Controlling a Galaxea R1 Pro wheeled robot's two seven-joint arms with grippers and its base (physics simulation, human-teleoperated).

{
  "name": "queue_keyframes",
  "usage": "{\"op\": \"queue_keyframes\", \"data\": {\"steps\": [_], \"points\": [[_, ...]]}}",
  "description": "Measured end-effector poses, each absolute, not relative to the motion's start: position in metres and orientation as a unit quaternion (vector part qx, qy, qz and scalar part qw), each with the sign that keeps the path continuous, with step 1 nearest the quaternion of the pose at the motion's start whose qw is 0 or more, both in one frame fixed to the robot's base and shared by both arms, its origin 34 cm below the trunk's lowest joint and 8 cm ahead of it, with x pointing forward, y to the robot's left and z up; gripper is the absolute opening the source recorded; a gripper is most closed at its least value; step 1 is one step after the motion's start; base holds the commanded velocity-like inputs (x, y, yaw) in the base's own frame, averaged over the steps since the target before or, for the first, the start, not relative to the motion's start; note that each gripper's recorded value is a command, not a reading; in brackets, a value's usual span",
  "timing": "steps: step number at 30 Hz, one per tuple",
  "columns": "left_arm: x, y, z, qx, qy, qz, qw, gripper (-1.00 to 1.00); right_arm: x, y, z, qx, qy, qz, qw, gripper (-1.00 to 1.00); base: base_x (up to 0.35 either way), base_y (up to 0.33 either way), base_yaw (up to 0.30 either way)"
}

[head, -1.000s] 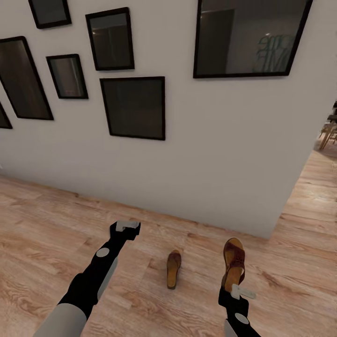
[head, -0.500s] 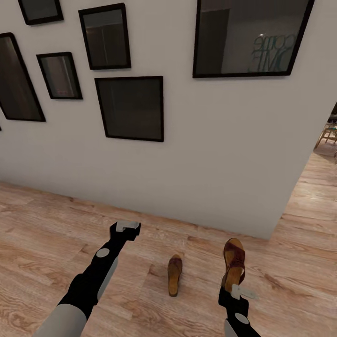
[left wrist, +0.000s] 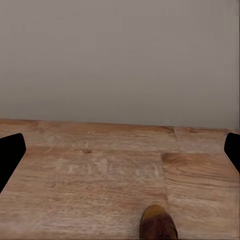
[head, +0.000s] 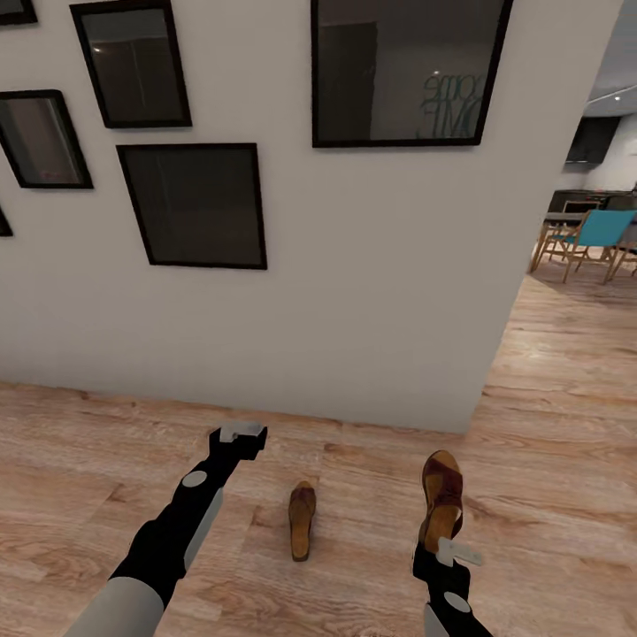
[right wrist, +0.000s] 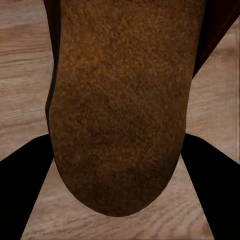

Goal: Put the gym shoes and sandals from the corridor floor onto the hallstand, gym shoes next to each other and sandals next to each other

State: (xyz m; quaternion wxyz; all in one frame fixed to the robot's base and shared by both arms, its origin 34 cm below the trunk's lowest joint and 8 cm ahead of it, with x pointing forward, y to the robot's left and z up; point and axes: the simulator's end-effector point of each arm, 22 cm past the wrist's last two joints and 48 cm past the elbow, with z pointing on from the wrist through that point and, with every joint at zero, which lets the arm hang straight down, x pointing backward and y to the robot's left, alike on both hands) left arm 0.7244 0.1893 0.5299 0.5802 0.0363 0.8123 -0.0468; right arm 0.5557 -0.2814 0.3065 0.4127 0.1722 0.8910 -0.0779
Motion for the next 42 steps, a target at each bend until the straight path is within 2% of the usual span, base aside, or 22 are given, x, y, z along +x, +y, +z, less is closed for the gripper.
{"op": "queue_keyframes", "data": {"steps": [10,25,30,42], "points": [[0.721,0.168,0.525,0.035,0.817,-0.062,0.572,1.0,0.558,-0.28,0.308,0.162,0.892,-0.078,0.414,-1.0,0.066,-0.061,-0.056],[0.715,0.171,0.508,0.034,0.827,-0.06,0.558,1.0,0.557,-0.28,0.307,0.16,0.894,-0.078,0.412,-1.0,0.193,-0.275,-0.001],[0.715,0.171,0.508,0.033,0.826,-0.061,0.559,1.0,0.557,-0.281,0.307,0.16,0.894,-0.079,0.411,-1.0,0.088,-0.127,0.0],[0.715,0.178,0.506,0.025,0.787,-0.058,0.614,1.0,0.557,-0.284,0.306,0.162,0.894,-0.079,0.411,-1.0,0.005,-0.007,0.0]]}}
